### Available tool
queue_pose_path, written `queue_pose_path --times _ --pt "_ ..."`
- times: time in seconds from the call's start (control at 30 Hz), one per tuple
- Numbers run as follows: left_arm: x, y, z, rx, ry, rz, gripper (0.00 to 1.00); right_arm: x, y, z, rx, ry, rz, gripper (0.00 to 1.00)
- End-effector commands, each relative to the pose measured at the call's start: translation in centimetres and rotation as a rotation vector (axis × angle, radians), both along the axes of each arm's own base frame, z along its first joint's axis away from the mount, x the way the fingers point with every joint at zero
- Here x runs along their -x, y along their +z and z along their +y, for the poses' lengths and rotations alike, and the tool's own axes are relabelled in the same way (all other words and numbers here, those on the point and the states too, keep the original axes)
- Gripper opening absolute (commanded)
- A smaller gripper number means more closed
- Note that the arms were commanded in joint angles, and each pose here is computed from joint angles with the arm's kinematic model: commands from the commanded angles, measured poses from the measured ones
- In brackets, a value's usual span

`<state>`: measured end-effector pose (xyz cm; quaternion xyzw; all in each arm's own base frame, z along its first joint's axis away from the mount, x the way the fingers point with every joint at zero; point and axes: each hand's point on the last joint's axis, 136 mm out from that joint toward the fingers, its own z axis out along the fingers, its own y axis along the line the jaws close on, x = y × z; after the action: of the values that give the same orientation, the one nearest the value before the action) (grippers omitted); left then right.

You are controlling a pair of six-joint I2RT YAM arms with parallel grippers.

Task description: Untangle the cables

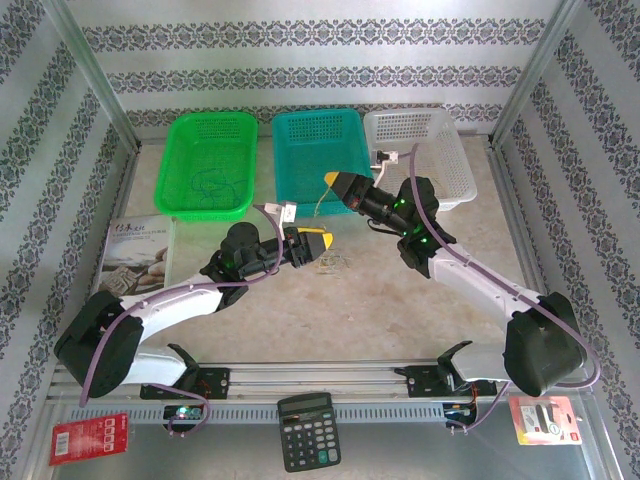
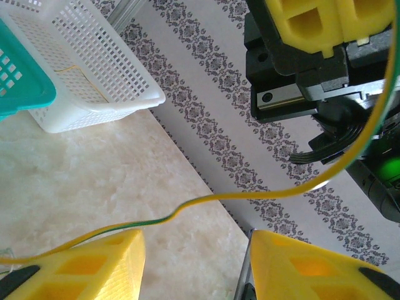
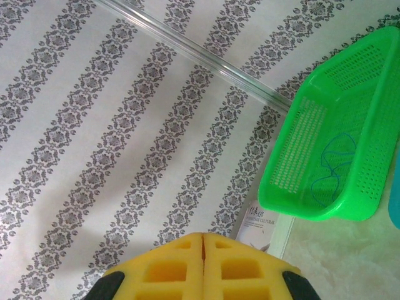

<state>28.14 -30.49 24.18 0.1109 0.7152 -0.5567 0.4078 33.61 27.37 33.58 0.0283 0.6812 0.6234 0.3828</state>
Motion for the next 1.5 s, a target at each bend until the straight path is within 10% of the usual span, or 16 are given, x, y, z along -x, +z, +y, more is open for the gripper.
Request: queue_pose_path --times 0.0,0.27,0.73,1.13,1.33,1.47 --pt "0.0 0.6 0.3 -0.005 0.003 -0.04 0.49 0.1 2.4 0.0 -0.008 -0.014 -0.069 0.0" --pt "0.3 -0.2 1.0 -0.016 0.03 -0.024 0.59 -2.3 2.2 -2.9 0.054 -0.122 -0.074 0.0" --pt "0.4 -1.1 2.9 -0.056 0.116 -0.009 0.84 -13.3 2.9 -20.9 0.253 -0.731 -0.081 0.0" --pt "-0.2 -0.4 3.4 -0.048 0.165 0.017 1.0 -23.5 -5.5 -26.4 0.398 -0.844 0.079 0.0" --pt "-0.3 0.1 4.0 -0.067 0.195 0.028 1.0 -26.0 -8.5 -26.2 0.407 -0.756 0.146 0.43" --pt "-0.2 0.4 4.2 -0.068 0.203 0.024 1.0 -25.2 -6.9 -25.4 0.383 -0.721 0.112 0.53"
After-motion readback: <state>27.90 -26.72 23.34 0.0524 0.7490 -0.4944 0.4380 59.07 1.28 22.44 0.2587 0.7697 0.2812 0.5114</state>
